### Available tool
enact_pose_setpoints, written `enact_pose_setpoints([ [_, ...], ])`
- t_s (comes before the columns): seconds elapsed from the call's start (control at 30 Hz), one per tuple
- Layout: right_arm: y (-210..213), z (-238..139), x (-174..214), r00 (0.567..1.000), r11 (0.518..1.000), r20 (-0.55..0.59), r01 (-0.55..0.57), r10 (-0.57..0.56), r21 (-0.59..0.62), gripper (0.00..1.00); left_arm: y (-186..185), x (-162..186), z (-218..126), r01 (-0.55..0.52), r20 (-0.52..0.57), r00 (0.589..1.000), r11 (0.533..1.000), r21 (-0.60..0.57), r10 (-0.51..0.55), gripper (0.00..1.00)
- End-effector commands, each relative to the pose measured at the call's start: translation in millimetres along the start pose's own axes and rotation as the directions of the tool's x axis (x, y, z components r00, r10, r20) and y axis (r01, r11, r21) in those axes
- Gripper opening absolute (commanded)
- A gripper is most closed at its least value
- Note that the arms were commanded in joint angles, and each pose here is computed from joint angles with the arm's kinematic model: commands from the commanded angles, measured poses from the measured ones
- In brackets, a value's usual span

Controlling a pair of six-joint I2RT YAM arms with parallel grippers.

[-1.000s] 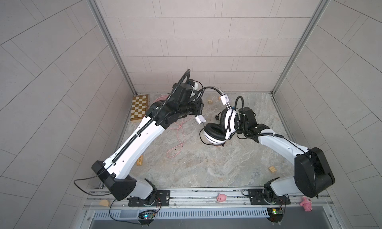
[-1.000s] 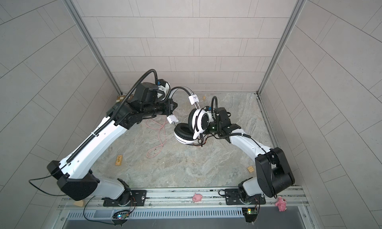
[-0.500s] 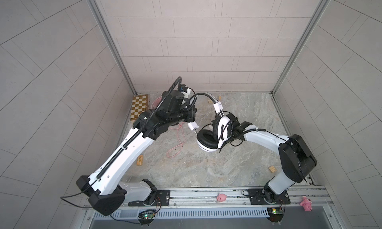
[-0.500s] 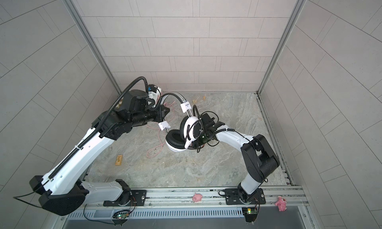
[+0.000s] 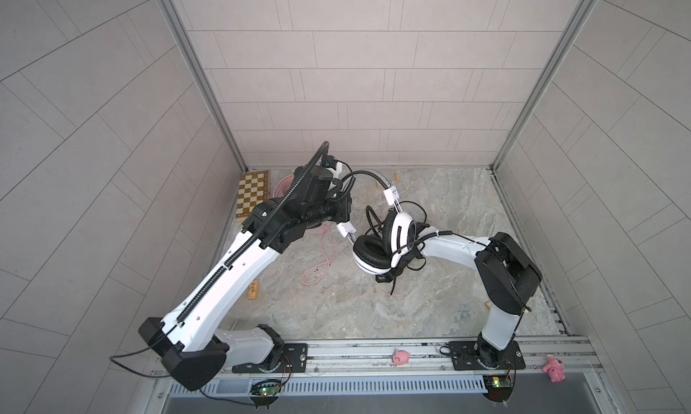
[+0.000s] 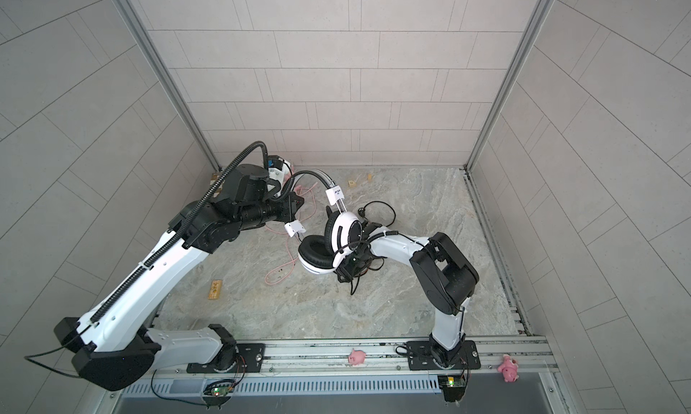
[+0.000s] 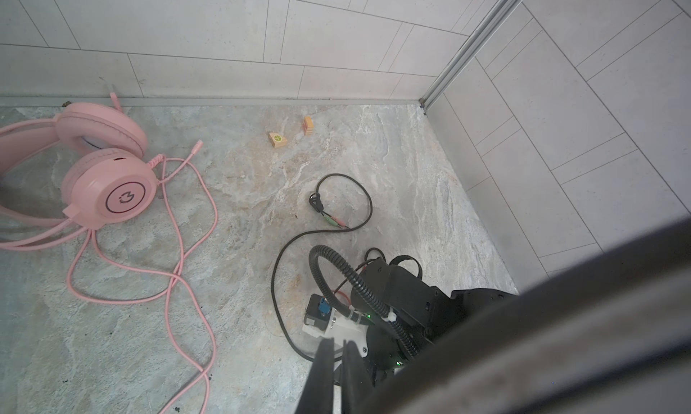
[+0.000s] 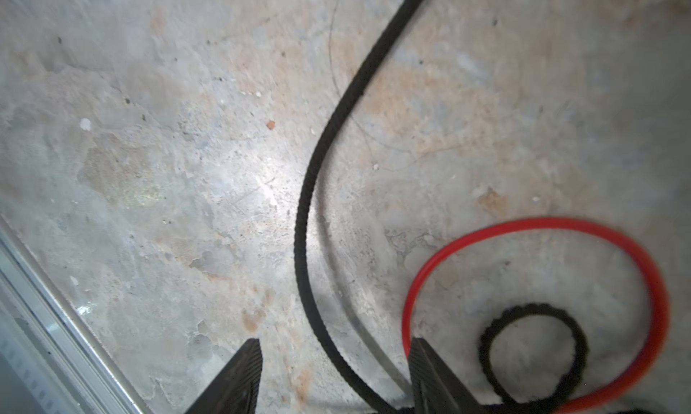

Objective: Wrap the headphones

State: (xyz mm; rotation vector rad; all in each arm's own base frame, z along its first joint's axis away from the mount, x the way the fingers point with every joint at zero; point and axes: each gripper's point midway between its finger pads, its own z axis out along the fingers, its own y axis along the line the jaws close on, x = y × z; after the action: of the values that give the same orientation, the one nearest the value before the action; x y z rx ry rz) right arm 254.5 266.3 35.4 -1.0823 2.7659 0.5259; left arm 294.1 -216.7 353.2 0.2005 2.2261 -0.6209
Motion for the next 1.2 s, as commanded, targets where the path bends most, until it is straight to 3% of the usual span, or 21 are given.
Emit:
enact_pose_setpoints([
  [0.0,-6.6,2.3,1.6,1.000,0.998,-0.017,0.027,-0.026,0.055,0.62,-4.7,-13.3,-12.6,0.044,0.062,0.997,0.998,0.049,-0.047,0.00],
  [0.37,-10.1,20.0,1.0,0.996,0.971,-0.036,0.085,-0.079,0.222,0.49,12.5,-28.2,-21.0,0.153,0.111,0.981,0.986,0.072,-0.160,0.00],
  [0.5,-26.1,16.8,-0.6,0.998,0.939,-0.021,0.064,-0.060,0.337,0.29,21.8,-31.1,-26.1,0.171,0.128,0.976,0.984,0.059,-0.177,0.00],
  [0.67,-47.1,-8.5,-8.8,0.996,0.923,0.083,-0.060,0.031,0.380,0.12,39.9,-32.2,-30.3,0.205,0.150,0.967,0.978,0.025,-0.206,0.00],
  [0.77,-71.6,-42.4,-12.7,0.963,0.907,0.224,-0.224,0.150,0.358,0.08,57.7,-31.1,-32.4,0.243,0.163,0.957,0.970,-0.006,-0.238,0.00],
  [0.83,-100.5,-70.6,-7.2,0.902,0.870,0.334,-0.380,0.274,0.313,0.07,69.3,-31.4,-34.7,0.273,0.171,0.948,0.962,-0.011,-0.267,0.00],
  [0.9,-132.1,-99.1,4.9,0.805,0.811,0.432,-0.536,0.407,0.235,0.07,82.5,-32.3,-37.3,0.301,0.187,0.939,0.953,-0.029,-0.290,0.00],
  [1.0,-189.9,-148.0,40.9,0.587,0.648,0.570,-0.752,0.575,0.121,0.06,103.1,-36.5,-42.5,0.353,0.222,0.916,0.934,-0.048,-0.335,0.00],
  [1.17,-251.8,-222.9,112.2,0.300,0.384,0.737,-0.921,0.606,0.060,0.06,142.3,-48.7,-58.2,0.459,0.318,0.852,0.885,-0.074,-0.415,0.00],
])
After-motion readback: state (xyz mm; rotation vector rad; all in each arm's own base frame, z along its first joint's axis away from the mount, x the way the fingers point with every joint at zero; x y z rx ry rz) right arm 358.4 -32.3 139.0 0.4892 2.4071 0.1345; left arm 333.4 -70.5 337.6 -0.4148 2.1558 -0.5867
